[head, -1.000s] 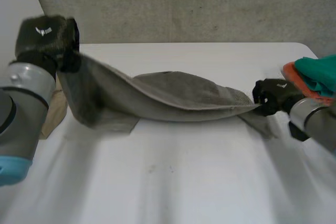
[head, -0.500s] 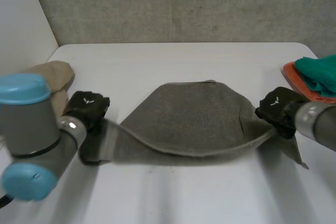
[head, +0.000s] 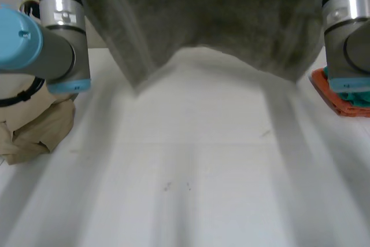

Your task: Fold the laundry.

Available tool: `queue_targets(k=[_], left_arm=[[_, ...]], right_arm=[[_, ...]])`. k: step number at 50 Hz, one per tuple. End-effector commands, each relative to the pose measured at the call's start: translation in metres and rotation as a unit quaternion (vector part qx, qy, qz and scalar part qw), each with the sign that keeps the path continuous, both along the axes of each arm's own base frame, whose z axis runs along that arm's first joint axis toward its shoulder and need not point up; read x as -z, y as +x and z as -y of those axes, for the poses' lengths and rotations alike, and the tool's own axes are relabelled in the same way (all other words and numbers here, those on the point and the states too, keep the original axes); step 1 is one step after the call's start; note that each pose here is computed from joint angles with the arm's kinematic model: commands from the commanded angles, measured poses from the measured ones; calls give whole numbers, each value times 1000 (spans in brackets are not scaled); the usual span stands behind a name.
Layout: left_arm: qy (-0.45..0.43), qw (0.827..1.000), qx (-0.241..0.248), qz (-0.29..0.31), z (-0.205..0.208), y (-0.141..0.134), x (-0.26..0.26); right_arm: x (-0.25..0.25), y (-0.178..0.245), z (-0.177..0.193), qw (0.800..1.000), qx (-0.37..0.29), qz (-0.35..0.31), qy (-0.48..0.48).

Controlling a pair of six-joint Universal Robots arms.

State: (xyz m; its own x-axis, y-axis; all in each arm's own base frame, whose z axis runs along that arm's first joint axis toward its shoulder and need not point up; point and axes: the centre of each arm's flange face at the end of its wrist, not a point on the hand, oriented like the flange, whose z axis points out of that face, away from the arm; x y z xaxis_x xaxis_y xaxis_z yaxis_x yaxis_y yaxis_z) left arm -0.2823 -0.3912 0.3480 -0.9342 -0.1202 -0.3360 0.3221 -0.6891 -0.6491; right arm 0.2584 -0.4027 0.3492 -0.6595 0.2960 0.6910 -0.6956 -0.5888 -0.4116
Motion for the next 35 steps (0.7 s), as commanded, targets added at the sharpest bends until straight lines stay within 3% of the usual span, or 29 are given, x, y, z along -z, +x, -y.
queue_targets(k=[1,11,21,27,35], left_arm=[[134,990,22,29,-28,10,76],[258,963,22,75,-61,22,160],[263,962,12,72,-60,28,162],[258,964,14,69,-63,27,157],[261,963,18,55,-64,30,150]], right_arm=[[82,-7,-30,982,-14,-29,187],[169,-25,-67,922,-45,15,383],[204,-39,-60,850,-115,177,483],[205,-59,-51,814,-102,260,509],[207,-83,-48,769,-64,319,551]])
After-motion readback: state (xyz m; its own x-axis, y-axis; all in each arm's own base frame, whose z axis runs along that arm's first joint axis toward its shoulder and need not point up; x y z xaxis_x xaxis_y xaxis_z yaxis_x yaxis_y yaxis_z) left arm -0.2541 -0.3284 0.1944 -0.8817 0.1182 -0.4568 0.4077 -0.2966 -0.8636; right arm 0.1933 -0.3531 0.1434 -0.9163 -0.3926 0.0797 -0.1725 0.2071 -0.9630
